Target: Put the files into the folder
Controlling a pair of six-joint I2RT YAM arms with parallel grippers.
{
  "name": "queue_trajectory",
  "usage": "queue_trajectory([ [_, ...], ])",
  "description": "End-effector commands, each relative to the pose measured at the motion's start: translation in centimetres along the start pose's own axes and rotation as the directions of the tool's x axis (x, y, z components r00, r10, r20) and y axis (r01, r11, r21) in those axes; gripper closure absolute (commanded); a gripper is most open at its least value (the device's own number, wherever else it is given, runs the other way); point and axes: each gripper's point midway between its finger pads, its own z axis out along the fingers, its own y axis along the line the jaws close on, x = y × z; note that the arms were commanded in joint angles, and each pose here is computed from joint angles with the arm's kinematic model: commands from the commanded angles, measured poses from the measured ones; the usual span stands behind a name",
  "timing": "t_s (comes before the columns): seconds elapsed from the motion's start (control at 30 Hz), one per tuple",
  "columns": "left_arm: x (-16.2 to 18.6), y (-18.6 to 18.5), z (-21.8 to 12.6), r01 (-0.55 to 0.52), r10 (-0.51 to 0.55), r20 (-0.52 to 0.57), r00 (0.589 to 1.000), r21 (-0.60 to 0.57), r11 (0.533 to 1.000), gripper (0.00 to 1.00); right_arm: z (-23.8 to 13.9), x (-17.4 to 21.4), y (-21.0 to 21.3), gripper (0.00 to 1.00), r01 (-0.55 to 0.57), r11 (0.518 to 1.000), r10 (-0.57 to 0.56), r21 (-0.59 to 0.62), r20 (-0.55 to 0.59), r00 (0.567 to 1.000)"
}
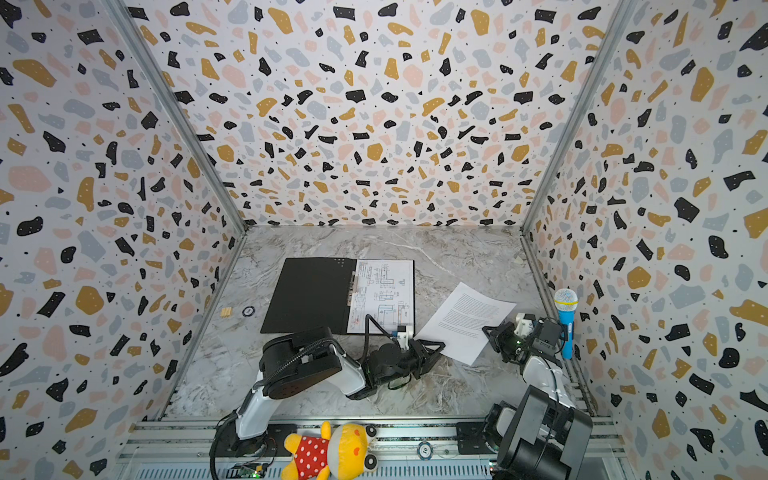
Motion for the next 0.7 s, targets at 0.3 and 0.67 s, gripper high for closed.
queue_trajectory([
  [0.3, 1.8, -2.4, 0.8, -0.076, 0.077, -0.055, 0.996, 0.016, 0.997, 0.0, 0.3, -2.3, 5.4, 1.0, 0.113, 0.993, -0.112, -0.035, 0.035, 0.993],
  [0.67, 2.0, -4.3, 0.4, -0.119, 0.119, -0.053, 0.992, 0.006, 0.993, 0.0, 1.9, -4.7, 11.7, 1.0, 0.203, 0.977, -0.201, -0.068, 0.044, 0.979],
])
